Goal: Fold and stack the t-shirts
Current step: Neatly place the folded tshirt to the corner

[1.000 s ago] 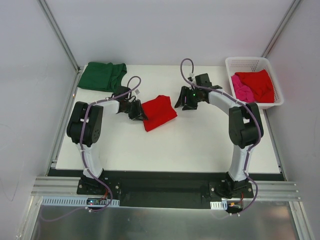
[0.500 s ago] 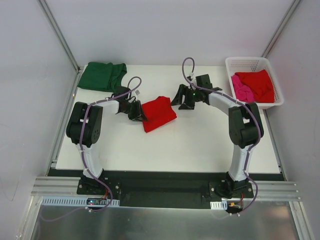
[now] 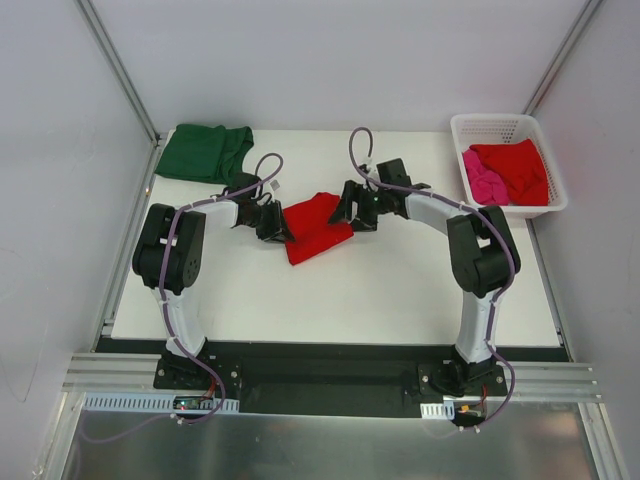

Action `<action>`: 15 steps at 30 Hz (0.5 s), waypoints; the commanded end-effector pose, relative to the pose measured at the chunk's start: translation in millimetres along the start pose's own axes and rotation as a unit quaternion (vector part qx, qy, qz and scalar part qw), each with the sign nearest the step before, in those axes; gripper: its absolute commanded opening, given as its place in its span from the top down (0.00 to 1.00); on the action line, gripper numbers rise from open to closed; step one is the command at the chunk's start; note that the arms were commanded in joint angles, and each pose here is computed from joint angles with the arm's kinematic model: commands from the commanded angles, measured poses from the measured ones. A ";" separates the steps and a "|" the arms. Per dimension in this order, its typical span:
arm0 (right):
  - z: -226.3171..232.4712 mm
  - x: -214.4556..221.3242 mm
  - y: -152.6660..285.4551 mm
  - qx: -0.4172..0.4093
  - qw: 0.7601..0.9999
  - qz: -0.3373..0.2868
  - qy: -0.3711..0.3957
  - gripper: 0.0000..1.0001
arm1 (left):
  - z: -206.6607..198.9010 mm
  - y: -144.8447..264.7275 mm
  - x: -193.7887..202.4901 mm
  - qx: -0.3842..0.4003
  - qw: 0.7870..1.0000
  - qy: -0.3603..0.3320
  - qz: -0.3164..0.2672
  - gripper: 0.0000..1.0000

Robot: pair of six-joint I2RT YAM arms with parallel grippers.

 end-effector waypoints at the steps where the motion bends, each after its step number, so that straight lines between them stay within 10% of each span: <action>1: -7.4 3.7 0.1 0.034 0.999 0.004 0.003 0.21 | 9.5 2.3 13.5 -0.037 0.999 0.005 0.023 1.00; 15: -17.7 14.4 12.8 0.151 0.988 0.028 0.033 0.21 | 7.2 -4.8 3.9 -0.051 0.998 -0.009 0.020 1.00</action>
Point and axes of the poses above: each gripper's point midway between its finger pads, its own y axis back along the fingers, its own z axis along the line the jaws close on, x = y × z, the point moved 6 cm from there along y, back along the fingers, and after that the axes turned 10 degrees about y, right-handed, at the moved point
